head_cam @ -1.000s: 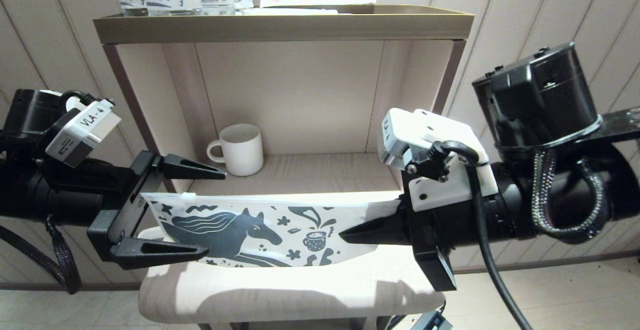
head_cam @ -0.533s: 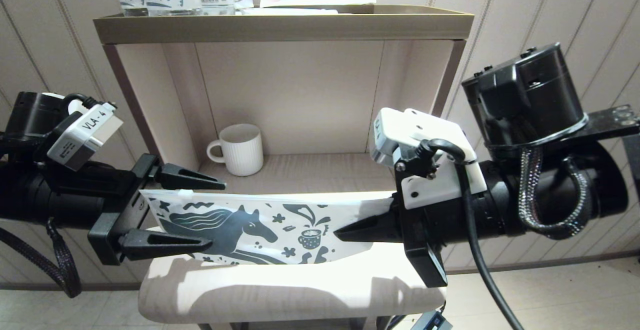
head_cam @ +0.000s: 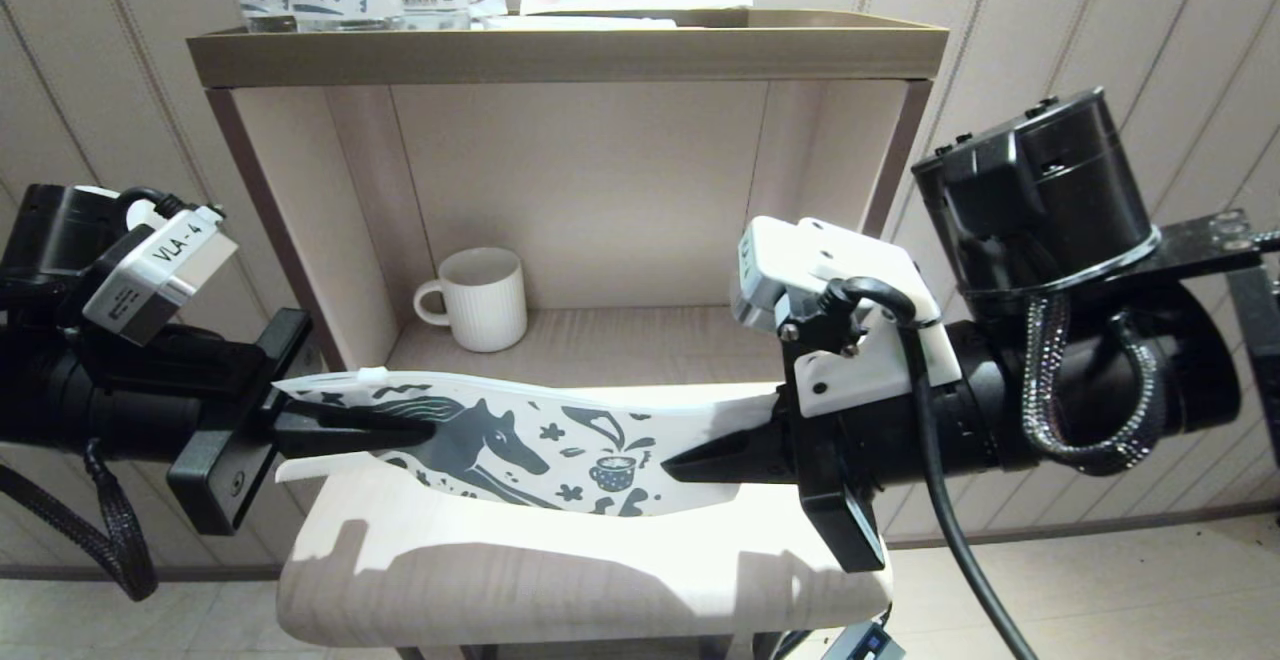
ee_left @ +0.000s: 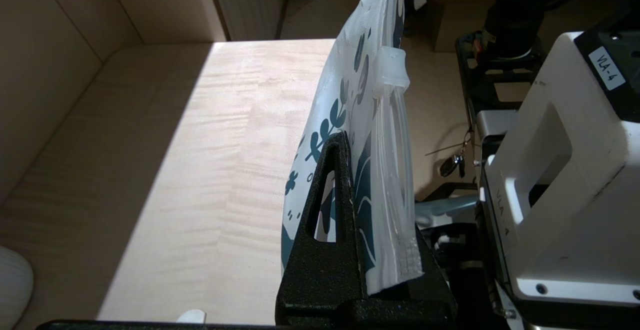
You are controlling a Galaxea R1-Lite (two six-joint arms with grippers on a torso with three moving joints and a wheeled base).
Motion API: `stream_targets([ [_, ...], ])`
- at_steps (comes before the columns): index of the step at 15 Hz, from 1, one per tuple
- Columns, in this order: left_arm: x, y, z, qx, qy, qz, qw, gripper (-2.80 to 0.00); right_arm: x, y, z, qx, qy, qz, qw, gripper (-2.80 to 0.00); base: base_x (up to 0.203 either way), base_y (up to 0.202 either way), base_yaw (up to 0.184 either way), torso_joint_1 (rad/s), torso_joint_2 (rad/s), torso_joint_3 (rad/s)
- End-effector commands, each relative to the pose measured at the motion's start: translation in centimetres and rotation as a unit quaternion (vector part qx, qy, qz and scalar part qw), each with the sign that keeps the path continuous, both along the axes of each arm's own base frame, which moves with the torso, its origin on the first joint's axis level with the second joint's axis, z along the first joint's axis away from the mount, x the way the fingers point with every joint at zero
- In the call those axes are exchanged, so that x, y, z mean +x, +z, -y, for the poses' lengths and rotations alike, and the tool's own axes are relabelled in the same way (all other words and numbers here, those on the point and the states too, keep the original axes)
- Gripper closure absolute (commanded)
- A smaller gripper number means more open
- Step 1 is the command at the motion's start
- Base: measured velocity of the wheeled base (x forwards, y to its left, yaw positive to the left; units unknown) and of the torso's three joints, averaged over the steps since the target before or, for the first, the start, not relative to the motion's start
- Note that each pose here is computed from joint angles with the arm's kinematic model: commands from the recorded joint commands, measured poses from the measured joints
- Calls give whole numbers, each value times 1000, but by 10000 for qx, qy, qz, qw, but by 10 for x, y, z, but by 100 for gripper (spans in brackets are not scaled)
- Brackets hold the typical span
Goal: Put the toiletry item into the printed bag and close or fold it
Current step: Hand it to the other hand
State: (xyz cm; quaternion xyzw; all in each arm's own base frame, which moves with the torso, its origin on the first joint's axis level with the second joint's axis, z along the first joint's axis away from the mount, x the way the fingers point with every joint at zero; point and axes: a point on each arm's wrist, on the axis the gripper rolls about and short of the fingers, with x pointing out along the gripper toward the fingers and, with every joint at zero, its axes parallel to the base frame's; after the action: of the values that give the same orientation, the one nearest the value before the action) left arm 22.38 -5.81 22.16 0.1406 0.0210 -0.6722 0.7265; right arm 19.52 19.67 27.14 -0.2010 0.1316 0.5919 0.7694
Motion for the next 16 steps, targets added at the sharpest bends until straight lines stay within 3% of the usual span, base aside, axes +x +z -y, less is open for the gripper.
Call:
stream_targets([
  [1, -4, -1, 3, -16, -109, -1, 9999, 0, 1, -3, -2, -35, 24, -32, 10000, 0, 0, 0, 0, 0, 0, 0],
  [15, -8, -5, 6, -2, -188, -83, 9998, 0, 4, -6, -2, -329, -430, 30, 9985, 0, 0, 0, 0, 0, 0, 0],
  [16, -8, -6, 6, 1, -188, -98, 9998, 0, 3, -6, -1, -322, -442, 35, 9985, -280, 0, 0, 0, 0, 0, 0],
])
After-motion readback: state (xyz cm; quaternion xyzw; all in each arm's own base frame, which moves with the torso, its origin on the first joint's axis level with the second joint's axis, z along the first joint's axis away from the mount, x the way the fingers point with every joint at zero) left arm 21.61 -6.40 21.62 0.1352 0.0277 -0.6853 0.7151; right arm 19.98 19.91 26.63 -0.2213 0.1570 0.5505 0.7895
